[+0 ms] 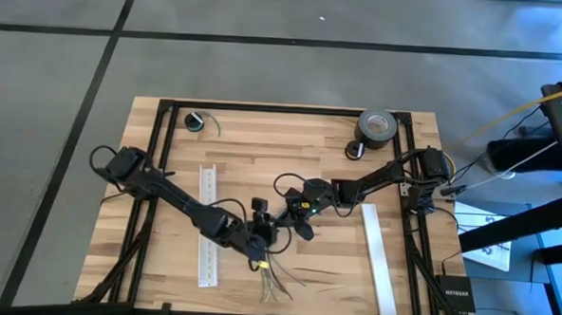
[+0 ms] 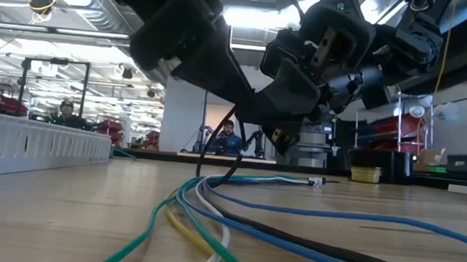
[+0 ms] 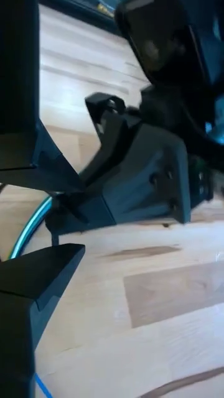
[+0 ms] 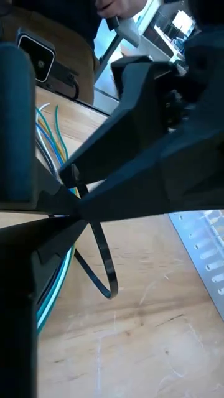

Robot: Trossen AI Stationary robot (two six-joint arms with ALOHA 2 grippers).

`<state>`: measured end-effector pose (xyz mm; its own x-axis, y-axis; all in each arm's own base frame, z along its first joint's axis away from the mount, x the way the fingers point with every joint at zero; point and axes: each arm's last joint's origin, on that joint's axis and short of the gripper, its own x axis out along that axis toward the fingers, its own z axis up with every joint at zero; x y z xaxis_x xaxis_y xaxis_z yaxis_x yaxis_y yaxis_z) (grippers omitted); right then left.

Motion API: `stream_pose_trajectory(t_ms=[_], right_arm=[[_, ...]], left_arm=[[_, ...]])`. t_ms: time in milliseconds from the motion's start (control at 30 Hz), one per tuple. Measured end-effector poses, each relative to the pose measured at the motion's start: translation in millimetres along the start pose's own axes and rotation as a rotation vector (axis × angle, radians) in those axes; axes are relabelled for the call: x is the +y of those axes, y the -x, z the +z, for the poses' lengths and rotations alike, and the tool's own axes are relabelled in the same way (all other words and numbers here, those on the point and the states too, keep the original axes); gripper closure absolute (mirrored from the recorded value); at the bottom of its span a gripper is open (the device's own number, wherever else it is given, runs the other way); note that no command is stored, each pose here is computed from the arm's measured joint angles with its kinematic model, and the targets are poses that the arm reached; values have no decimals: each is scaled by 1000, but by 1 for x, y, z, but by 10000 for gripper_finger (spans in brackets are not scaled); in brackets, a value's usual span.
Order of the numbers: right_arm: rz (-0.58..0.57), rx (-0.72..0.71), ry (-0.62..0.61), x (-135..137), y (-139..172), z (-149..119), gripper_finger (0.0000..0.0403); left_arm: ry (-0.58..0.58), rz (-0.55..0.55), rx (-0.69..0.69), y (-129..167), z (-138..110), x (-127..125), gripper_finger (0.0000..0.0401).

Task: Ziptie cables
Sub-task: Wrap the colored cables with the black zip tie

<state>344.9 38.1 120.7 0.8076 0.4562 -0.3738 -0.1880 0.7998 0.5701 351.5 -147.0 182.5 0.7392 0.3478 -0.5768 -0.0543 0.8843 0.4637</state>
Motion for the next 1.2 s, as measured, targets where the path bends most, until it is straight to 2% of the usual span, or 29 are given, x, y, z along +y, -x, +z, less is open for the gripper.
stream_pose_trajectory(t_ms=[167,300,667,967,1200], right_arm=[[0,0,0,0,0,0,403],[0,0,0,0,0,0,403],[-6,11,13,-1,0,-2,403],[-25,-9,22,-1,0,0,403],[-35,-9,20,-1,0,0,403]], left_arm=[[-1,15,-18,-3,2,3,271],[8,5,0,-7,1,8,287],[21,-2,3,-9,1,11,394],[74,5,36,-3,6,17,401],[84,101,99,16,9,40,401]])
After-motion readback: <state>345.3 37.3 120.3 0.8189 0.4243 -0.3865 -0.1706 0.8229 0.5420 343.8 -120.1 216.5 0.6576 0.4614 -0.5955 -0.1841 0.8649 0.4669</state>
